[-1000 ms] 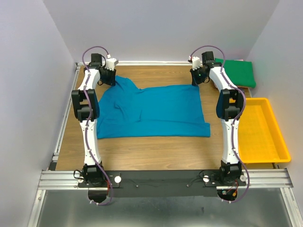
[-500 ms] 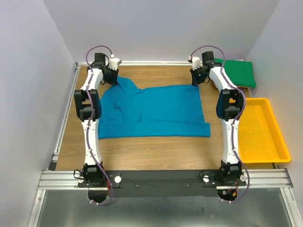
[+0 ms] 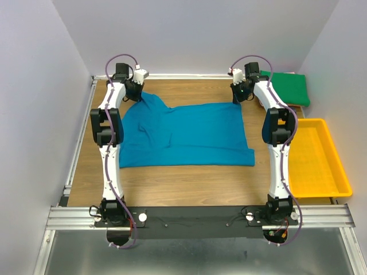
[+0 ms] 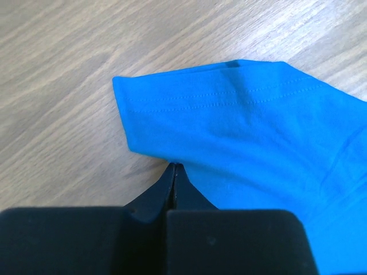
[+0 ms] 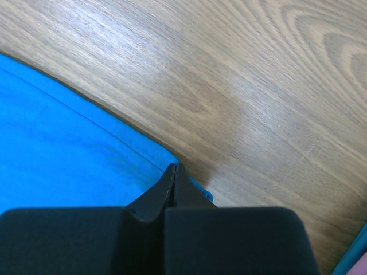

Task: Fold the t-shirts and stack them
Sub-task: Grap the side of the flattened tshirt furthest away from the robot with both arms, then fold the other side of the tshirt into a rectangle

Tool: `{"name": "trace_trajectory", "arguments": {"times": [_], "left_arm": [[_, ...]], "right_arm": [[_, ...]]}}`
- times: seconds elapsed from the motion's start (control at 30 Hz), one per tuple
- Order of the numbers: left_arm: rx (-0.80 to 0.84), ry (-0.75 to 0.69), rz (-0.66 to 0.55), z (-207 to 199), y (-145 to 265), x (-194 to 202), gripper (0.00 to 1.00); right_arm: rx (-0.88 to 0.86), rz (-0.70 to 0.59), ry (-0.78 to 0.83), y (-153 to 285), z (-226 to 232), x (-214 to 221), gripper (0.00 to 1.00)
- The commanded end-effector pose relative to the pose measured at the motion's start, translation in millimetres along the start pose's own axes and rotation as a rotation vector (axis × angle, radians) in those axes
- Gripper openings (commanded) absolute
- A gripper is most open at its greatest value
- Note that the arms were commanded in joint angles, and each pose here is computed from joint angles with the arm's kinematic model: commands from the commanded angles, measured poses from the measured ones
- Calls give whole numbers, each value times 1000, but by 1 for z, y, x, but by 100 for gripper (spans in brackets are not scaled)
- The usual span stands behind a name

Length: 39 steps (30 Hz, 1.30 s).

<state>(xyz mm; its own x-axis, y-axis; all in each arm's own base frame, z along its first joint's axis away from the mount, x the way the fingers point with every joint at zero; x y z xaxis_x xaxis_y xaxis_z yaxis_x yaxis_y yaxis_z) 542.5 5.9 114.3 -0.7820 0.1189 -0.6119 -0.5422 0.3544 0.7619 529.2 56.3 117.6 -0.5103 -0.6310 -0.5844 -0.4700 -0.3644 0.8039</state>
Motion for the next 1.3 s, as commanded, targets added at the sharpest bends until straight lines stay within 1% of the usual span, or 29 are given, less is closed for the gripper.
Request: {"name": "trace_trajectory", "arguments": {"times": [0.0,0.07,0.1,0.13,0.47,0.67,0.8,0.93,1.2,1.27], "left_arm": [[27,-78,-131,-9,58,-36,0],[37,-83,-139,-12,62,-32,0],[41,-101,-162,-15,71,-36,0],[46,-100,-150,-16,70,-31,0],[78,-131,-156,-21,90,-23,0],[82,-161,-141,-24,108,-11,0],[68,-180,-149,-22,130,-4,0],[66,-191,-130,-23,142,9,0],[81,-209,-30,-27,139,61,0],[82,-211,-20,-27,139,67,0]], "right_arm": [[42,-8,17,30,-7,-8,0],[45,-16,19,35,-7,-10,1],[47,-23,24,39,-7,-12,1],[50,-27,26,41,-7,-14,1],[52,-62,42,65,-2,-23,1],[47,-52,58,79,6,-19,1],[29,-35,58,88,16,-10,1],[11,-23,60,96,24,-2,0],[-71,-25,62,111,50,15,1],[-86,-7,60,112,57,24,1]]}}
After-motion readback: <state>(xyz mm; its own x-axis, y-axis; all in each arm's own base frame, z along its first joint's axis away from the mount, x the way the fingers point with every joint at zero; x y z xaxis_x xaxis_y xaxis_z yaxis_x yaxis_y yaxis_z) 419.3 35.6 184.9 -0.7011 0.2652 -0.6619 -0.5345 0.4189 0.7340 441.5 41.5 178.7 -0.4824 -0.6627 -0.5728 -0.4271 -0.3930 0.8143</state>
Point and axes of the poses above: each gripper's point midway between its finger pads, its own y axis back along the fingers, its own z axis along the line the jaws close on, x = y × z, the point moved 10 cm from there along y, back along the fingers, and after that the axes turned 15 degrees about y, right-handed, at the moved point
